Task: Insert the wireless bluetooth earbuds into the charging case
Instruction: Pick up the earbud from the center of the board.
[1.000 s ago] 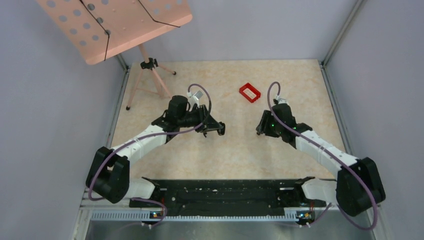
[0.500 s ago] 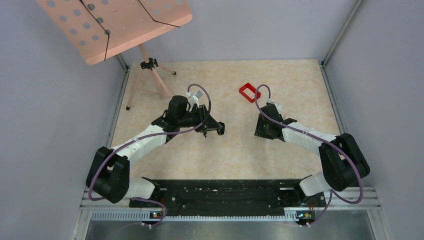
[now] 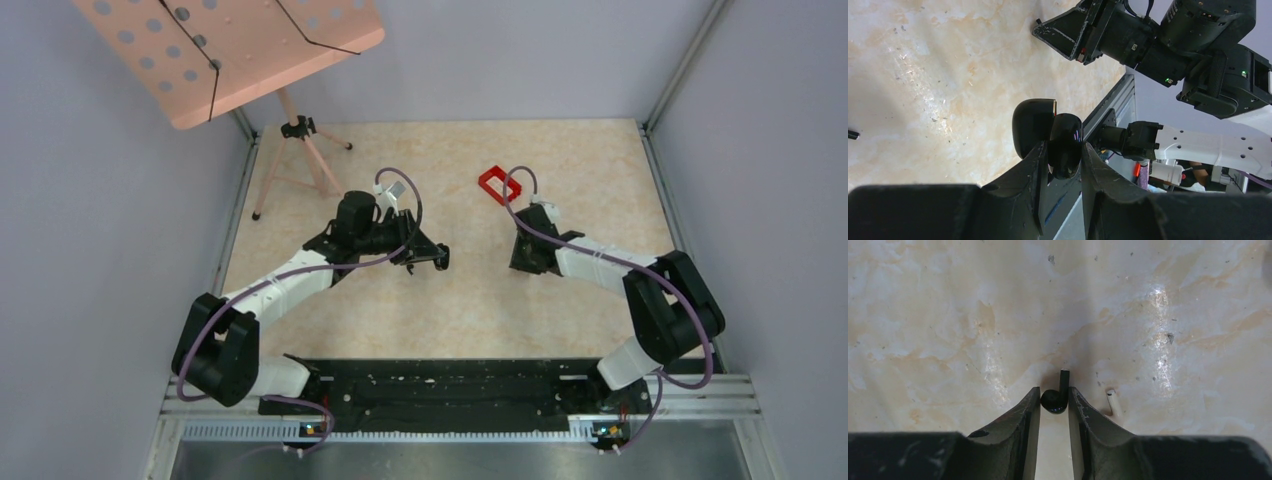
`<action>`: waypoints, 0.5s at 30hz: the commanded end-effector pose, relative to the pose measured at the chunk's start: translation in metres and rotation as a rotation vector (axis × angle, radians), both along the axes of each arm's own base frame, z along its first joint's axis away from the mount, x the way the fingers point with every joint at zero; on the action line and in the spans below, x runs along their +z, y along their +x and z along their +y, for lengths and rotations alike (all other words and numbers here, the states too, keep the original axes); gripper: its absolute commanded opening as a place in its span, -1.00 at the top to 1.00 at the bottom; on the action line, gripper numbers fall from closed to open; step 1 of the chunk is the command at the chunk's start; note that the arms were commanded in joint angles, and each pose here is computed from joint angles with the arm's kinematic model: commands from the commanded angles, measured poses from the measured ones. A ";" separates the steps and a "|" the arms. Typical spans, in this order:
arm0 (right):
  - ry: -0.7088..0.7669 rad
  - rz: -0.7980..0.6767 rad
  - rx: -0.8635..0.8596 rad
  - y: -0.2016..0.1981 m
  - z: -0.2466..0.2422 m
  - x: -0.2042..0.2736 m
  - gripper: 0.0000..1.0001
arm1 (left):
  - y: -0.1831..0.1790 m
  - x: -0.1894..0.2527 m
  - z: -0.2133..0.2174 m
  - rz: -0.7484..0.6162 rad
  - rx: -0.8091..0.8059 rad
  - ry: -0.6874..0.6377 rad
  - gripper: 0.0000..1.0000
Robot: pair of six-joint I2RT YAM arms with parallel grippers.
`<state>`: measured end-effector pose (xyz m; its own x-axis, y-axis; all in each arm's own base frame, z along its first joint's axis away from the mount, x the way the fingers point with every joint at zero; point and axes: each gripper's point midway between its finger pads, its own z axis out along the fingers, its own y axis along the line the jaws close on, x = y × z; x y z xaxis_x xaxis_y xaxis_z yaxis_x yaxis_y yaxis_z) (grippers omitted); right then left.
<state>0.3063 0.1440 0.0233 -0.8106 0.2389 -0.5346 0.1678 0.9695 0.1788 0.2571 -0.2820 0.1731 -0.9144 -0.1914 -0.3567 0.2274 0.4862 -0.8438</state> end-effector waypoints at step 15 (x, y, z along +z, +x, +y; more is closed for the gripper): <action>0.136 -0.117 0.212 -0.014 0.029 0.074 0.96 | -0.010 0.007 -0.013 -0.174 -0.270 -0.018 1.00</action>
